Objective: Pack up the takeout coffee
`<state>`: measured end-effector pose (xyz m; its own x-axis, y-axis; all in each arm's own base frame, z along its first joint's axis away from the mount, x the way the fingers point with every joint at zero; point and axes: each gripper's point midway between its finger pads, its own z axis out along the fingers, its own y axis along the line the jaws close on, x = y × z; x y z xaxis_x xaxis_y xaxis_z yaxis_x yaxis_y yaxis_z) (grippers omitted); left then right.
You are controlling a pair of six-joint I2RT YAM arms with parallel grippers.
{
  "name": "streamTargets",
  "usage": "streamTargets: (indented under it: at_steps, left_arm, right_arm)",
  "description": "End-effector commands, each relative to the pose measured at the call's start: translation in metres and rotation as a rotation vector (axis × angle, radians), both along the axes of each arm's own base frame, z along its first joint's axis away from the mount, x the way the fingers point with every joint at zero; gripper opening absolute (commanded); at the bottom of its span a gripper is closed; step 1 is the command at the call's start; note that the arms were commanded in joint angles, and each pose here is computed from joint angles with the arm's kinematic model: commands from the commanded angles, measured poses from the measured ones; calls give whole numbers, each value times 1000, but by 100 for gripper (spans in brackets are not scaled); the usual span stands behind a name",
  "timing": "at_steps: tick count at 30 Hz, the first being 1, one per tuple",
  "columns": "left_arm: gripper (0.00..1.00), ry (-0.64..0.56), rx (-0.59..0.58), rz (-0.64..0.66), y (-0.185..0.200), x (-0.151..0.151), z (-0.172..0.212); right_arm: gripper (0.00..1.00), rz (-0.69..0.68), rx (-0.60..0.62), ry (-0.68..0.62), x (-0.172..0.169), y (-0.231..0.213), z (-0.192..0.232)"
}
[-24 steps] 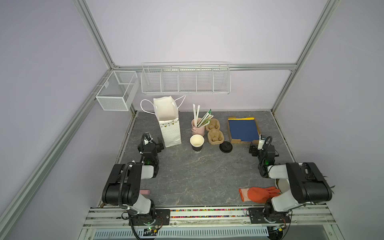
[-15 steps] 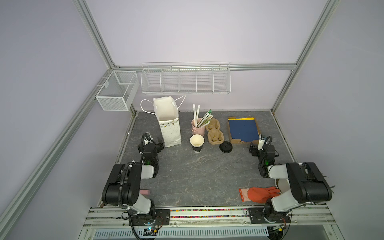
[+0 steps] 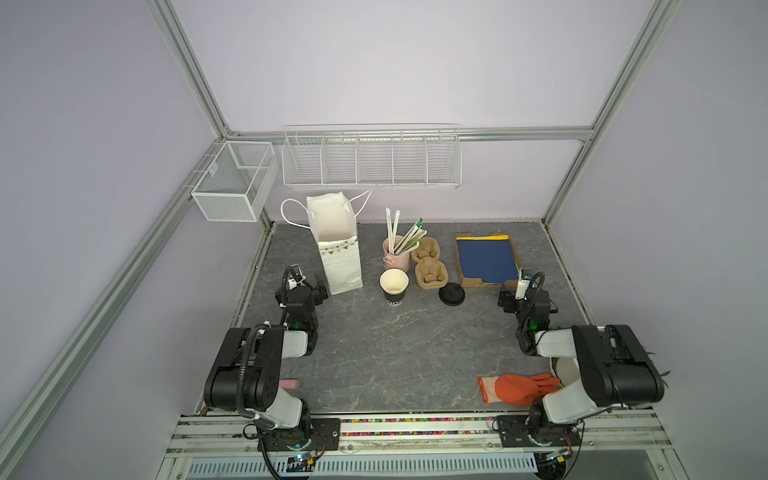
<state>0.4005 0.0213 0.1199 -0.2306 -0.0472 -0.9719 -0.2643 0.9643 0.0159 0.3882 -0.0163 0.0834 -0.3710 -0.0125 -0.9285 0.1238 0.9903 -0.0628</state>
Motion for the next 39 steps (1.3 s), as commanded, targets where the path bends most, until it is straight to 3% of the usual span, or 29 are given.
streamTargets:
  at_steps: [1, 4, 12, 14, 16, 19, 21, 24, 27, 32, 34, 37, 39]
  left_arm:
    - [99, -2, 12, -5, 1, -1, -1]
    - [99, -1, 12, -5, 1, -1, -2]
    - [99, -3, 13, -4, 2, -1, -1]
    - [99, -12, 15, -12, 1, 0, 7]
    - [99, 39, 25, -64, -8, 3, 16]
    - [99, 39, 10, -23, -2, 1, 48]
    - [99, -23, -53, 12, 2, -8, 73]
    - [99, -94, -154, -51, -11, -18, 106]
    - [99, -166, -375, -85, -22, -28, 142]
    - [99, -258, -574, -331, -64, -43, 208]
    - [99, -246, -691, -333, -68, -48, 210]
    - [99, -251, -730, -472, -90, -58, 225]
    - [99, -230, -806, -475, -93, -61, 224]
  right_arm:
    - [88, 11, -18, -66, 6, 0, 20]
    - [88, 12, -25, -17, 2, 3, 47]
    - [88, 150, 47, -312, -42, 52, 169]
    - [88, 72, 188, -365, -49, 43, 200]
    - [89, -80, 349, -331, -55, 23, 210]
    - [89, -97, 427, -299, -60, 24, 221]
    - [89, -139, 502, -298, -64, 20, 221]
    - [88, -184, 555, -297, -70, 14, 226]
    - [89, -130, 538, -258, -73, 23, 233]
    - [88, -2, 532, -212, -73, 44, 238]
    - [88, 16, 529, -199, -75, 47, 239]
    - [88, 50, 533, -158, -78, 54, 241]
    - [88, 64, 541, -147, -82, 57, 250]
